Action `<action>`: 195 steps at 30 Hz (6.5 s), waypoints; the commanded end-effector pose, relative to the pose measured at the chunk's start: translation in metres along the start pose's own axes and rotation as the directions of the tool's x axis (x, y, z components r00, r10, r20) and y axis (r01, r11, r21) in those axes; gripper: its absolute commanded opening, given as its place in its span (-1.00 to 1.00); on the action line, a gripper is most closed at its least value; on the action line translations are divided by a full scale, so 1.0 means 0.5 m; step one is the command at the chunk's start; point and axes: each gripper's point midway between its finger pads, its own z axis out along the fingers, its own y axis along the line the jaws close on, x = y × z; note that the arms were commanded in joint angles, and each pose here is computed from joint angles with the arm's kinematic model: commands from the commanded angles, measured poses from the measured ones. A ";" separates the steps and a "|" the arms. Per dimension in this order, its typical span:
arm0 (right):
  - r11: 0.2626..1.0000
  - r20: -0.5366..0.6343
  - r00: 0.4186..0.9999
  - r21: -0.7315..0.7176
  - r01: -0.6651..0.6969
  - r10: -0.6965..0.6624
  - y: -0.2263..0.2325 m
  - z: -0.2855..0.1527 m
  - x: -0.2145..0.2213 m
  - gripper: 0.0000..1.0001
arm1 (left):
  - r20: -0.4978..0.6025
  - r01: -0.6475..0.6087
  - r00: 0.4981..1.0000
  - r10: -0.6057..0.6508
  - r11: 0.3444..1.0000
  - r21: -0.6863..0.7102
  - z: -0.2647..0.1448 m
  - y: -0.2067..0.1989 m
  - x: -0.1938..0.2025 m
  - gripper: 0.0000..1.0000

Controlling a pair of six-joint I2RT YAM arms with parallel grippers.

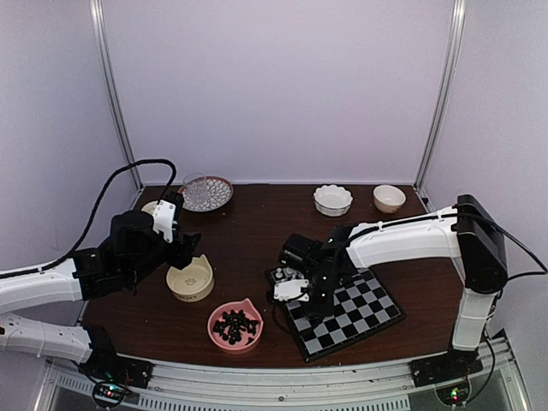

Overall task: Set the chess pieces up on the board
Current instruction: Pick up the knight from the chessboard, then pass from the right arm to the left, then place the knight on the chessboard, then pick up the knight from the chessboard.

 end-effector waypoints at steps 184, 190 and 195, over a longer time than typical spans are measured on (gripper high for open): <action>0.434 0.805 0.241 -0.023 -0.901 0.542 -0.141 -0.336 0.203 0.38 | -0.434 0.015 0.891 0.129 0.949 0.314 0.073 -0.369 -0.024 -0.09; 0.381 0.684 0.262 -0.026 -0.924 0.681 -0.103 -0.322 0.159 0.54 | -0.338 0.052 0.941 0.005 0.986 0.160 0.094 -0.205 -0.058 -0.03; 0.351 0.584 0.246 -0.072 -0.934 0.773 -0.060 -0.292 0.112 0.54 | -0.242 0.047 0.970 -0.035 0.998 0.040 0.103 -0.101 -0.053 0.03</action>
